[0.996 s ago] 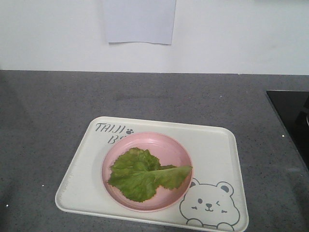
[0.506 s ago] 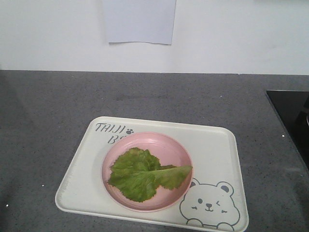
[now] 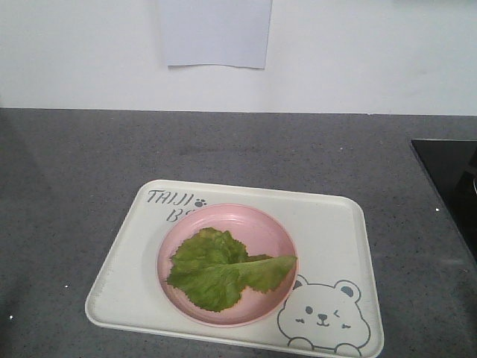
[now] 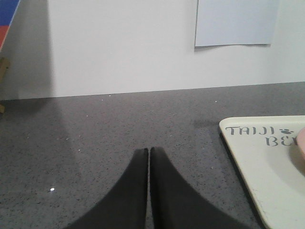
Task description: Transfer vegetables to tray and serve
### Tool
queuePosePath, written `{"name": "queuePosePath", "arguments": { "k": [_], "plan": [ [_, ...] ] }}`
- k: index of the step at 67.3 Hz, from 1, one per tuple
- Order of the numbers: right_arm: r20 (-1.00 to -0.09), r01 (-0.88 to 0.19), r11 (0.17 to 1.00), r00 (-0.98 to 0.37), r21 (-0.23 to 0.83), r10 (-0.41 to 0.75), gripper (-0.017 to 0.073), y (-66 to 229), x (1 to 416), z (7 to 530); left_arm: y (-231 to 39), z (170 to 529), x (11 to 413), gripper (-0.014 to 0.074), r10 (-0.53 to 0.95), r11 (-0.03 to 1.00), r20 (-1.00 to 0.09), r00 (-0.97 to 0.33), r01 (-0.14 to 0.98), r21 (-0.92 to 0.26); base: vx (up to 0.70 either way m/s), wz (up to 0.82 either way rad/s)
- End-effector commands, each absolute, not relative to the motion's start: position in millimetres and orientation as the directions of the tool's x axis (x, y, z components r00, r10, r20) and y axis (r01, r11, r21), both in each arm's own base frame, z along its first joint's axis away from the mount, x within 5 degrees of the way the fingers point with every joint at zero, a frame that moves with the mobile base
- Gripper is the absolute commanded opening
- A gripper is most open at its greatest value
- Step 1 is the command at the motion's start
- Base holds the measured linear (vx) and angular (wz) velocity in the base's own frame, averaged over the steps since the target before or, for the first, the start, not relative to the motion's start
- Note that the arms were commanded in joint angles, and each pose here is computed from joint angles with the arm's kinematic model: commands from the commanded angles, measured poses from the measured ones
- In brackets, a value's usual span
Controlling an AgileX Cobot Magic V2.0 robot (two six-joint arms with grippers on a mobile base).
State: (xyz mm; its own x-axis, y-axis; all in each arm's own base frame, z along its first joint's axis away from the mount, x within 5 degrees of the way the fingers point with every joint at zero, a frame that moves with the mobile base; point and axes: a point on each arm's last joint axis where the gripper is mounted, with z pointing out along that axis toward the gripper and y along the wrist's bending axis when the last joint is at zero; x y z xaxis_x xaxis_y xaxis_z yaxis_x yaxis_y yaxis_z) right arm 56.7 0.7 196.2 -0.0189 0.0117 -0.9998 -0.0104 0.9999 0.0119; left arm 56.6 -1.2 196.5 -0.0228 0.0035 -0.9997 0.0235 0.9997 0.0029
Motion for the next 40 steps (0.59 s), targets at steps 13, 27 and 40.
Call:
{"name": "queuePosePath", "arguments": {
  "k": [13,27,40],
  "plan": [
    [-0.999,0.0,1.0,0.041,-0.004,-0.004,-0.0006,0.0,56.7,197.4,-1.4,195.8,56.4,-0.0006,-0.005,1.0,-0.999,0.044,0.026,-0.004,0.0,0.0],
    [-0.999,0.0,1.0,0.042,-0.004,-0.004,-0.0006,0.0,56.7,197.7,-1.4,195.8,56.4,-0.0006,-0.005,1.0,-0.999,0.044,0.026,-0.004,0.0,0.0],
    [-0.999,0.0,1.0,0.042,-0.004,-0.004,-0.0006,0.0,56.7,197.7,-1.4,195.8,56.4,-0.0006,-0.005,1.0,-0.999,0.044,0.026,-0.004,0.0,0.0]
  ]
}}
